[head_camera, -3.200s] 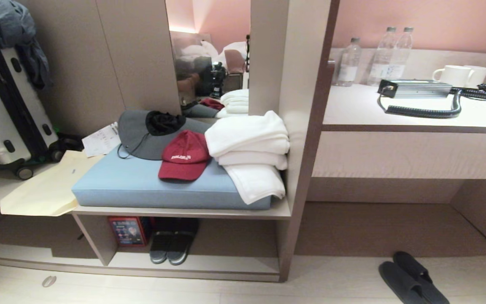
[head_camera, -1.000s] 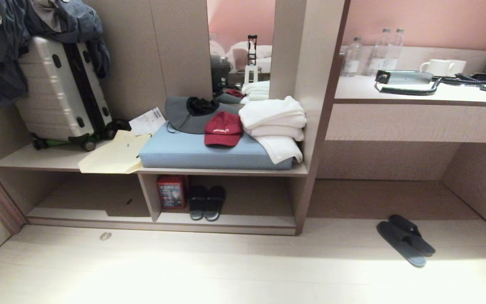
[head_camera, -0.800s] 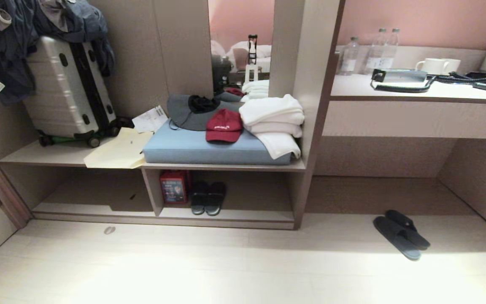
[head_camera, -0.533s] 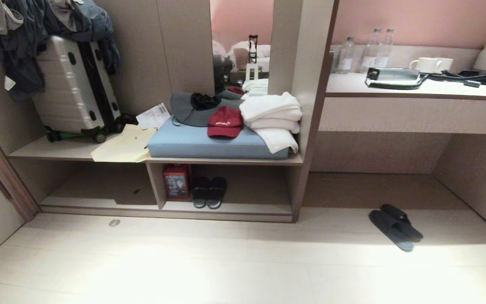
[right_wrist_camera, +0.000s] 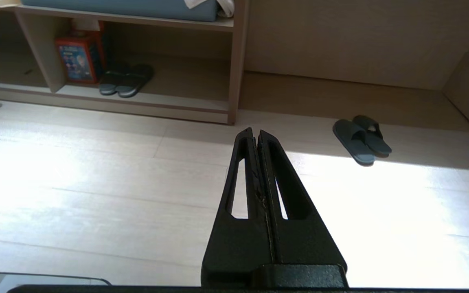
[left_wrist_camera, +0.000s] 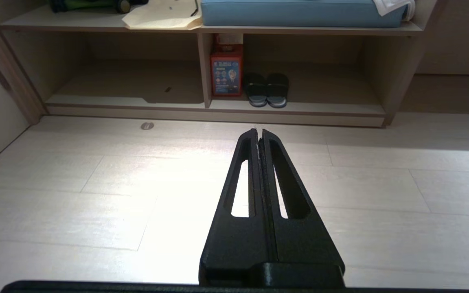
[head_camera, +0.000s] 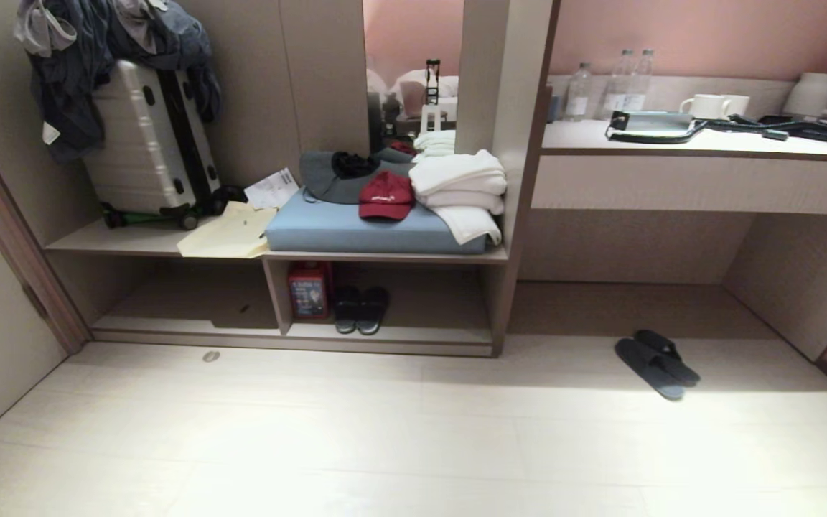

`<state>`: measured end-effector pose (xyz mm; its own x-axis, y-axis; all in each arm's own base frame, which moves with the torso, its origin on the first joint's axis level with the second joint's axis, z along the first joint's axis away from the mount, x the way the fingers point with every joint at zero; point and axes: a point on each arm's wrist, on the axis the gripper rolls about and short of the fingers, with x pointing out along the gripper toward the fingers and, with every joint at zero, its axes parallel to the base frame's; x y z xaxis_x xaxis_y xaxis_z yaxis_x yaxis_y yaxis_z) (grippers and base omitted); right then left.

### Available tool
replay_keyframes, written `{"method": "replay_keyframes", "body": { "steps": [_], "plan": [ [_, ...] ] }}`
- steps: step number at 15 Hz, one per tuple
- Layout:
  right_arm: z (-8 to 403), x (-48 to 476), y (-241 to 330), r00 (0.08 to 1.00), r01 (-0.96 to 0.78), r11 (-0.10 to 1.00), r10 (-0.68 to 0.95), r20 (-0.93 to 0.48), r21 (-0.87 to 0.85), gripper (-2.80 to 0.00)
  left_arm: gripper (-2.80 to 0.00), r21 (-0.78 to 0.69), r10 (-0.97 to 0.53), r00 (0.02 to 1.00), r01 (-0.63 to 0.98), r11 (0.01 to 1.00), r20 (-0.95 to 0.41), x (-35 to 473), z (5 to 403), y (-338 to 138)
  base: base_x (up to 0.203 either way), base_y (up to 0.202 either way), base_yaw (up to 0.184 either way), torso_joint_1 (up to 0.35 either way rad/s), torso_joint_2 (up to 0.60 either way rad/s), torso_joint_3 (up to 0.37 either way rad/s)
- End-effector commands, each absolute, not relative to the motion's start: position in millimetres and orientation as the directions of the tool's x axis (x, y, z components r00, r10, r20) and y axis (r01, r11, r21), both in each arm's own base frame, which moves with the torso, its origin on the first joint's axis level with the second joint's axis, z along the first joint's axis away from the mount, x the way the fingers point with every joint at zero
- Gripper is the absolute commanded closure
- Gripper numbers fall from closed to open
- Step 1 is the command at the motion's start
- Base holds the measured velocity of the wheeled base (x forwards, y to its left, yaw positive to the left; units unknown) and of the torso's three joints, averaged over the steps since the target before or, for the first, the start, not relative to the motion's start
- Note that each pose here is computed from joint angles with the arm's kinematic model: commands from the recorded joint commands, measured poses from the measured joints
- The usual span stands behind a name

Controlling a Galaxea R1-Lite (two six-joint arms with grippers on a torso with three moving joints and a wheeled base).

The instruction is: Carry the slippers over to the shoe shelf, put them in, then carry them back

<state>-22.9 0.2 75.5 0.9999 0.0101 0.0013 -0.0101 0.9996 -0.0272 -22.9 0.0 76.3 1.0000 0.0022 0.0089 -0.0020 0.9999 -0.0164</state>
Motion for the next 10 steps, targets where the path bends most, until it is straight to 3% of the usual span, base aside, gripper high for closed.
{"method": "replay_keyframes", "body": {
  "steps": [1, 10],
  "plan": [
    [75.2, -22.7, 0.2, 1.000, -0.011, 1.000, 0.011, 0.000, -0.028, 0.00, 0.00, -0.017, 0.005, 1.000, -0.004, 1.000, 0.008, -22.8, 76.3, 0.0, -0.195, 0.000, 0.003, -0.002, 0.00, 0.007],
    [75.5, -22.8, 0.2, 1.000, -0.011, 1.000, 0.011, 0.000, -0.028, 0.00, 0.00, -0.017, 0.002, 1.000, -0.001, 1.000, 0.008, -22.8, 76.3, 0.0, -0.194, 0.000, 0.002, 0.002, 0.00, 0.003]
  ]
}}
